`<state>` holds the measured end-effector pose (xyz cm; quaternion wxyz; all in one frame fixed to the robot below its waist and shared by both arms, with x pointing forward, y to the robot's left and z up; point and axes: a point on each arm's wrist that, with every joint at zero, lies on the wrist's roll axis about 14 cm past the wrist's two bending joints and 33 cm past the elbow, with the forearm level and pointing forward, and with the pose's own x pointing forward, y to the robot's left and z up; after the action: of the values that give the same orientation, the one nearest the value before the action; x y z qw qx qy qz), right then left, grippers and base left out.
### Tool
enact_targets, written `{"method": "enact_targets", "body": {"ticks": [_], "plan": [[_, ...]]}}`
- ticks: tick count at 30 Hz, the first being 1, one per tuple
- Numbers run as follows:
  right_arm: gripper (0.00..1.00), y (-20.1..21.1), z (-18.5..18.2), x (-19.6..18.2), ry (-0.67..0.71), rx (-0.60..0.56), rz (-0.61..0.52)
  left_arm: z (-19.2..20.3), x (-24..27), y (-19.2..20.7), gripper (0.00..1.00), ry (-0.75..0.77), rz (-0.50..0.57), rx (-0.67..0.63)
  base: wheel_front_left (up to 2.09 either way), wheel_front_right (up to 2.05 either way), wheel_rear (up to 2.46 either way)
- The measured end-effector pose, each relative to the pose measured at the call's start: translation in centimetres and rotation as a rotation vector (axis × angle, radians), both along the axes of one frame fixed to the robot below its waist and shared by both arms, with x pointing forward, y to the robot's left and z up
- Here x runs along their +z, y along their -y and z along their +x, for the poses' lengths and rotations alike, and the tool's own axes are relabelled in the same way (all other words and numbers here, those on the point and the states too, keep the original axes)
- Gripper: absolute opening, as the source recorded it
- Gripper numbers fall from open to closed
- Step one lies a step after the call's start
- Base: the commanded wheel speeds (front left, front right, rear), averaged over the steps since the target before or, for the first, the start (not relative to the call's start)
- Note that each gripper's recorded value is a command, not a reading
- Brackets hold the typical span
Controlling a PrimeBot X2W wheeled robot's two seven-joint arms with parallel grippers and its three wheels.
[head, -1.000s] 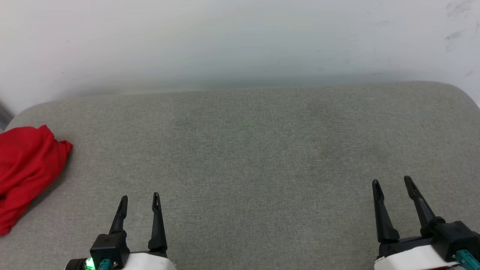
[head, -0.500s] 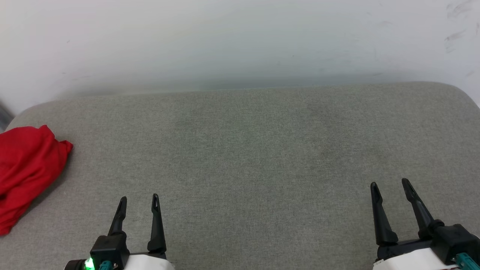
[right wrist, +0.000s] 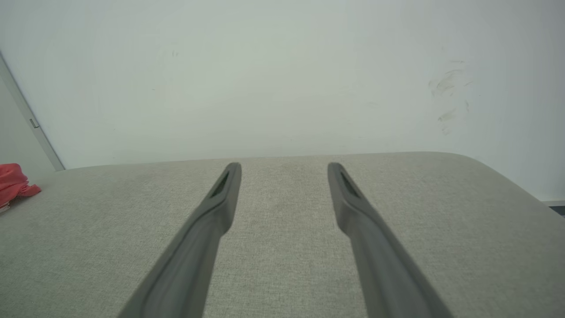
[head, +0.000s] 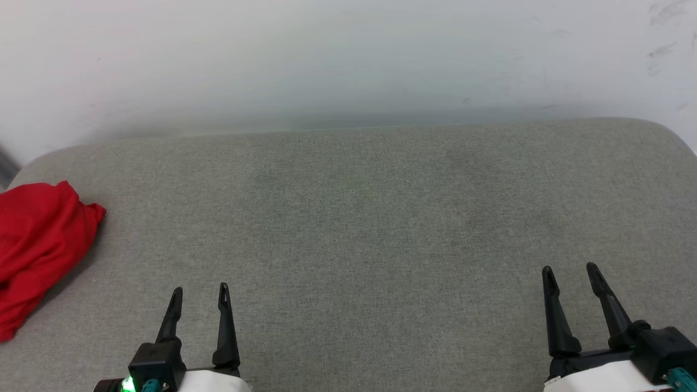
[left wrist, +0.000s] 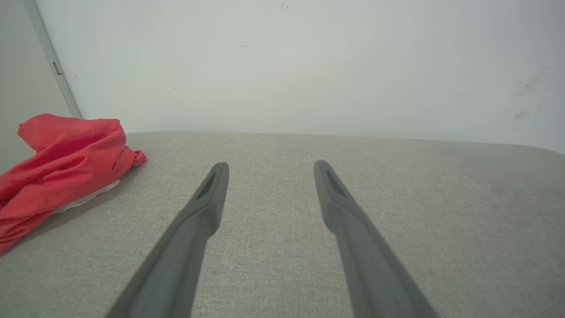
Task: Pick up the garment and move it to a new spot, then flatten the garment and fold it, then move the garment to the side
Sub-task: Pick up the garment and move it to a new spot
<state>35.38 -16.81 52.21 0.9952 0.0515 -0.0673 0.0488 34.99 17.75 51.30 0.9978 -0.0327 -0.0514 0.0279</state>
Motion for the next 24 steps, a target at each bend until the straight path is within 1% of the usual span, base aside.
{"method": "enact_targets", "body": {"ticks": [12, 24], "plan": [[1.0, -1.0, 0.3, -0.1, -0.002, 0.031, -0.005, -0.4, 0.0, -1.0, 1.0, 0.0, -0.001, 0.032, 0.0, 0.0, 0.0], [1.0, -4.8, 1.7, -0.3, -0.004, 0.148, -0.027, -2.3, 0.3, -5.1, 1.0, 0.007, 0.0, 0.17, 0.0, 0.0, 0.0]]}}
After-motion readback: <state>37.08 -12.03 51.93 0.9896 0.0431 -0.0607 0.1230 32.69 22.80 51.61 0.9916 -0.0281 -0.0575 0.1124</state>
